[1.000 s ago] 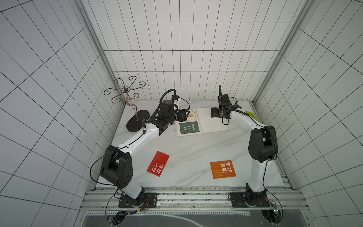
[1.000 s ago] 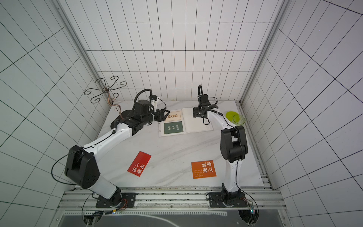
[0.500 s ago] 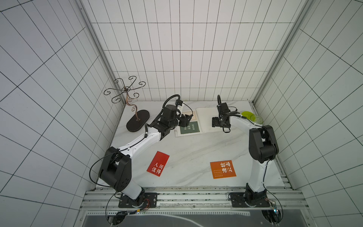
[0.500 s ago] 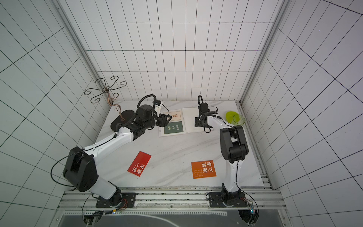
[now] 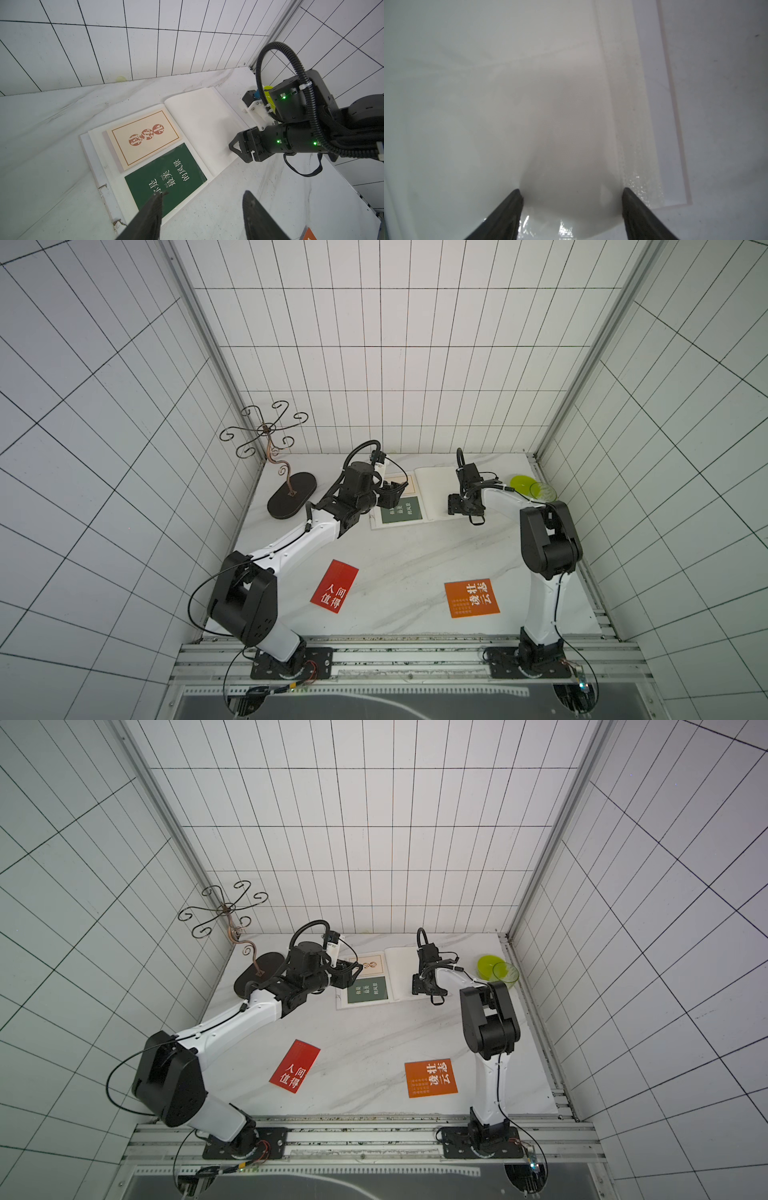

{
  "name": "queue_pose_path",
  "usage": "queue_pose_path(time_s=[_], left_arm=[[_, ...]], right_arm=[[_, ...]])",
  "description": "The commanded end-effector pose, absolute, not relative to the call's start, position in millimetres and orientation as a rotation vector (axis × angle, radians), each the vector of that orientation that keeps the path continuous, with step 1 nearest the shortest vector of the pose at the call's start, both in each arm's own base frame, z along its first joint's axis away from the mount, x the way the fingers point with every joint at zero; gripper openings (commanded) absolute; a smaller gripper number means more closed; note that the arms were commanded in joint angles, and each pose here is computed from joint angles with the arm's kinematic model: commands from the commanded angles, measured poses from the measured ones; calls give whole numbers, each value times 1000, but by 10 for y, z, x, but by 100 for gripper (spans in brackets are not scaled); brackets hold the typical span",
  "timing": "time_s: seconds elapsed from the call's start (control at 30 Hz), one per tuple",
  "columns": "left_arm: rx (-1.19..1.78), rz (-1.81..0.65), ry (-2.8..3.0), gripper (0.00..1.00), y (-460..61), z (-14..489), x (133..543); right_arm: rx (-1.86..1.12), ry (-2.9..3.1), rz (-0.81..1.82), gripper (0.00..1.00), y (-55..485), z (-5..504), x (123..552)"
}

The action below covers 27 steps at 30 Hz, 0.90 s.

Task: Place the photos into the photo albums
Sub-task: Turn the page of the photo album at the center of the board.

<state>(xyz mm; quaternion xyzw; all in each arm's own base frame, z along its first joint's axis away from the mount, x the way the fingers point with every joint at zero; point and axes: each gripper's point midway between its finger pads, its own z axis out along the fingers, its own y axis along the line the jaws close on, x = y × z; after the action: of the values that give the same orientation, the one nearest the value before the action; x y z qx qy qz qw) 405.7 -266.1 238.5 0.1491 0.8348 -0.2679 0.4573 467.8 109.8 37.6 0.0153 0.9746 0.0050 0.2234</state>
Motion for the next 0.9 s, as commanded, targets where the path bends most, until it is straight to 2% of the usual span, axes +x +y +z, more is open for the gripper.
queue_pose_path(time_s=[0.0, 0.13, 0.33, 0.43, 0.87], left_arm=[[370, -648, 2013, 61, -2633, 2509, 4047], [368, -647, 2009, 61, -2629, 2526, 4048], [366, -647, 2007, 62, -2625, 2533, 4044], [365, -652, 2007, 61, -2627, 2533, 4039], [363, -655, 2005, 62, -2621, 2542, 4024]], right_arm=[[26, 2779, 9, 69, 1112, 91, 4450], [31, 2774, -4, 68, 1094, 111, 4450], [31, 2759, -111, 74, 970, 168, 4453], [22, 2763, -127, 73, 956, 159, 4446], [-2, 2772, -191, 63, 947, 128, 4401]])
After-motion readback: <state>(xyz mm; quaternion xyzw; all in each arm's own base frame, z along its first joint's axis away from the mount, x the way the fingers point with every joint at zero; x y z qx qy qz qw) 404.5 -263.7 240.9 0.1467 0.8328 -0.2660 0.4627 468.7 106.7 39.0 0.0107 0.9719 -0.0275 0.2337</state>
